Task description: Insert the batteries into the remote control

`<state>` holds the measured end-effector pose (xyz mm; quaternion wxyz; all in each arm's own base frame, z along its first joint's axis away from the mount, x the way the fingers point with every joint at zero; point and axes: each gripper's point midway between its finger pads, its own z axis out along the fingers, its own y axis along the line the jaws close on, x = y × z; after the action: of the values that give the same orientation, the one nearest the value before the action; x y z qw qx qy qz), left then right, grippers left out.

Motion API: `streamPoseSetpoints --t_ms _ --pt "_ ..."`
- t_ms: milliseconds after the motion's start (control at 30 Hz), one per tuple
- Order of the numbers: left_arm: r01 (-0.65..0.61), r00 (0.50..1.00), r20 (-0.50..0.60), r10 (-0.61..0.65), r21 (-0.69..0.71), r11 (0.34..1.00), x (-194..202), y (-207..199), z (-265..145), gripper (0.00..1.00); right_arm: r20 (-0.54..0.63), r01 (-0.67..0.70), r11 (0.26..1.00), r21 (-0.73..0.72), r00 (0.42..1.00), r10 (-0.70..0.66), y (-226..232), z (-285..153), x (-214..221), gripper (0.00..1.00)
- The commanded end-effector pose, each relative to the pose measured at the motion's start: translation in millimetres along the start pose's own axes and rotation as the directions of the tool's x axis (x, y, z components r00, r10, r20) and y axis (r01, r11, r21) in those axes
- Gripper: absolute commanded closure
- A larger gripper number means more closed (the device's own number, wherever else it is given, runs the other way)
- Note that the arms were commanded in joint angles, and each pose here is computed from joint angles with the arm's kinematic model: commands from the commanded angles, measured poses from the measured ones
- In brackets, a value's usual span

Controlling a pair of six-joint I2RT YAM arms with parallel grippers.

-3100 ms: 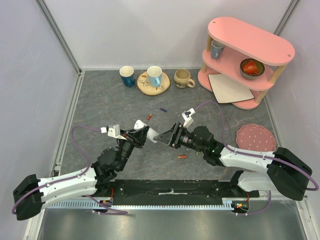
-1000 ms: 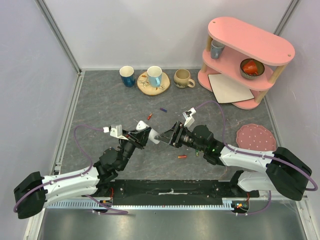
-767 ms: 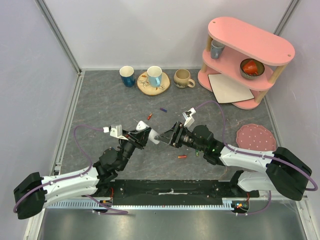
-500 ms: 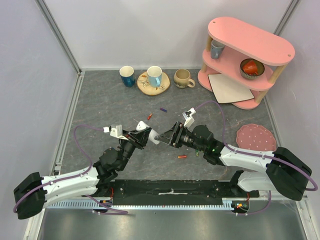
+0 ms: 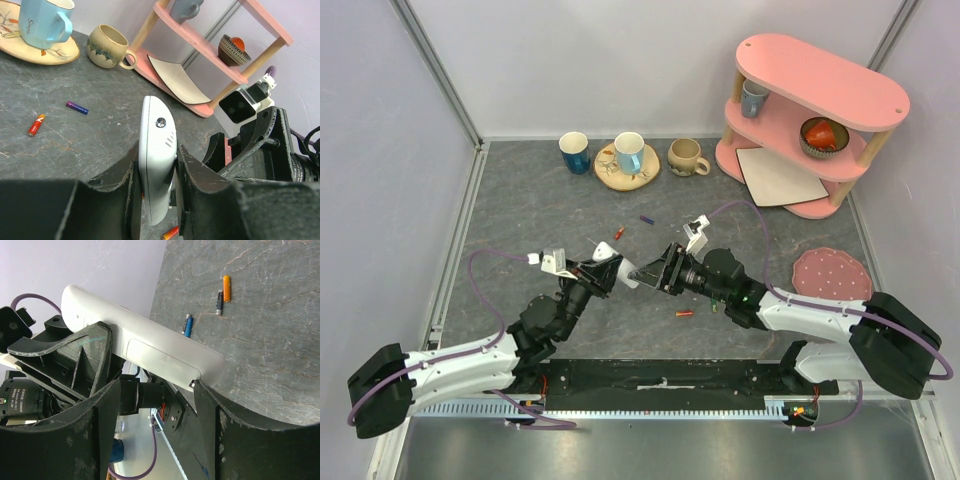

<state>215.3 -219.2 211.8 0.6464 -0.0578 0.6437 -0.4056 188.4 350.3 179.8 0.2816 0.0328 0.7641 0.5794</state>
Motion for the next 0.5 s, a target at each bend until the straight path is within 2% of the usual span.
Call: streamPoseSetpoints --t_ms 0,467 --pt "0.104 0.994 -0.052 -0.098 0.118 0.988 3.6 -32.6 -1.3 0.98 0.069 0.035 0.986 -0.16 0.997 -0.025 55.6 5.6 -25.8 0.32" --pt "0.094 0.994 -0.062 -0.087 0.12 0.988 6.5 -33.1 -0.3 0.98 0.071 0.041 0.984 -0.171 0.997 -0.029 61.2 8.1 -28.3 0.32"
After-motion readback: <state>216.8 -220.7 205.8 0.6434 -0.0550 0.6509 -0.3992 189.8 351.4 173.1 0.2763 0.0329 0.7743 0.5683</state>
